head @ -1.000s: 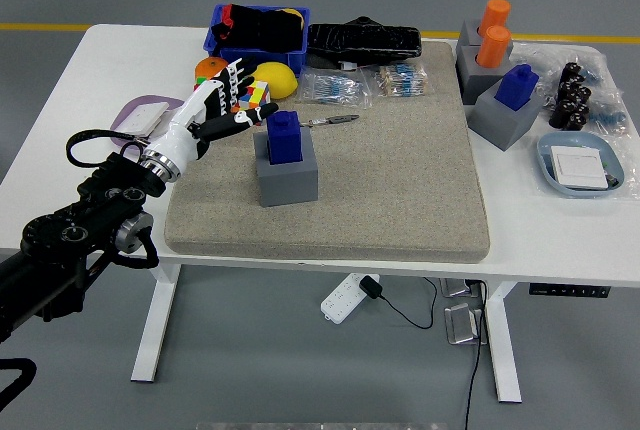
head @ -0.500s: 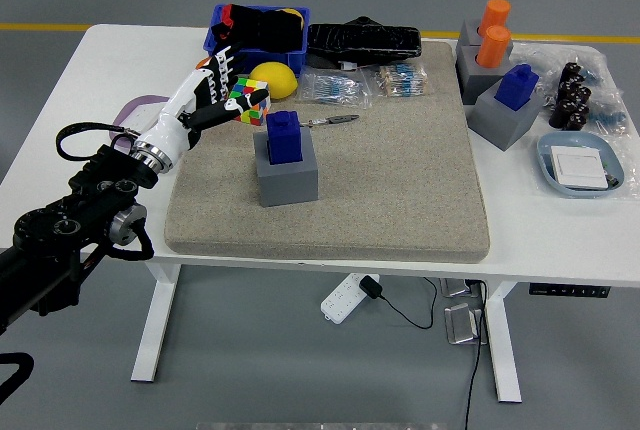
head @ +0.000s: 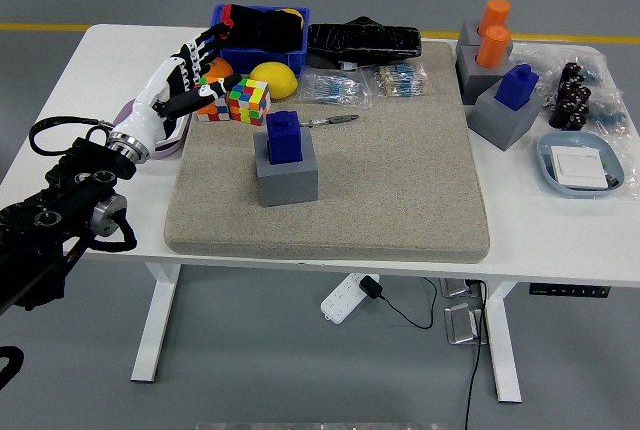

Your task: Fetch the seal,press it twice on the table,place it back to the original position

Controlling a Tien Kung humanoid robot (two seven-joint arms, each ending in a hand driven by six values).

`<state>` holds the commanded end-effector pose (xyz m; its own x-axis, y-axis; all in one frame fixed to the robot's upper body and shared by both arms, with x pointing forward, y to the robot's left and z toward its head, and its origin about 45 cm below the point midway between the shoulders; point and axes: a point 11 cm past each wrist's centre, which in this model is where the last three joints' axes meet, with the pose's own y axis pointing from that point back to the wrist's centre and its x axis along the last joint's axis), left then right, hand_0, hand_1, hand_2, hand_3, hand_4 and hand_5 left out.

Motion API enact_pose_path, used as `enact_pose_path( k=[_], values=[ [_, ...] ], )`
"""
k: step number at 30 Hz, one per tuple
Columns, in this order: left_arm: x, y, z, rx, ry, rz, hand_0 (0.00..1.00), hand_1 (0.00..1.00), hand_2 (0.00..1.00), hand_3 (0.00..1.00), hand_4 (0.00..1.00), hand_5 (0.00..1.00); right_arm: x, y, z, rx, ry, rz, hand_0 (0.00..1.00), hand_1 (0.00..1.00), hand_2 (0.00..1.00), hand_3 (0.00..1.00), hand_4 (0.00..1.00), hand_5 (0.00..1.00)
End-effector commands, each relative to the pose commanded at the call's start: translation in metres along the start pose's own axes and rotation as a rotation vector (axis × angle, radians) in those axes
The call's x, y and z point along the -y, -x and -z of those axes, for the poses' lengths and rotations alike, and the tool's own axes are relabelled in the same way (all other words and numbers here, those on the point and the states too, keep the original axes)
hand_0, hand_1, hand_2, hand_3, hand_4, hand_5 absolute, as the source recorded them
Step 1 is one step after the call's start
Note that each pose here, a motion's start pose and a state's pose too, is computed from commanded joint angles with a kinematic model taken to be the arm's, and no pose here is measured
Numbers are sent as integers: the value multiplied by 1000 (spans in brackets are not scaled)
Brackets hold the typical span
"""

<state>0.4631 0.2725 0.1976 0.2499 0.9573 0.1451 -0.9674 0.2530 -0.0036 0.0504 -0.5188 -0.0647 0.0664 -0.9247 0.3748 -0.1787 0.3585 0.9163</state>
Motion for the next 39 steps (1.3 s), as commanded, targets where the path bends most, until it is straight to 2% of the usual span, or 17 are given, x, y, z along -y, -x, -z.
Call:
enact_pose_path(
  k=[17, 39],
  values=[
    [-6, -45, -1, -6, -10, -119, 998, 998, 998, 988, 998, 366, 0, -2, 1, -5, -3, -3, 767, 674, 648, 615, 796, 486],
    [-7, -50, -2, -9, -8, -145, 998, 998, 998, 977, 998, 366, 0, -3, 0, -5, 0, -6, 767, 674, 647, 614, 797, 486]
  ],
)
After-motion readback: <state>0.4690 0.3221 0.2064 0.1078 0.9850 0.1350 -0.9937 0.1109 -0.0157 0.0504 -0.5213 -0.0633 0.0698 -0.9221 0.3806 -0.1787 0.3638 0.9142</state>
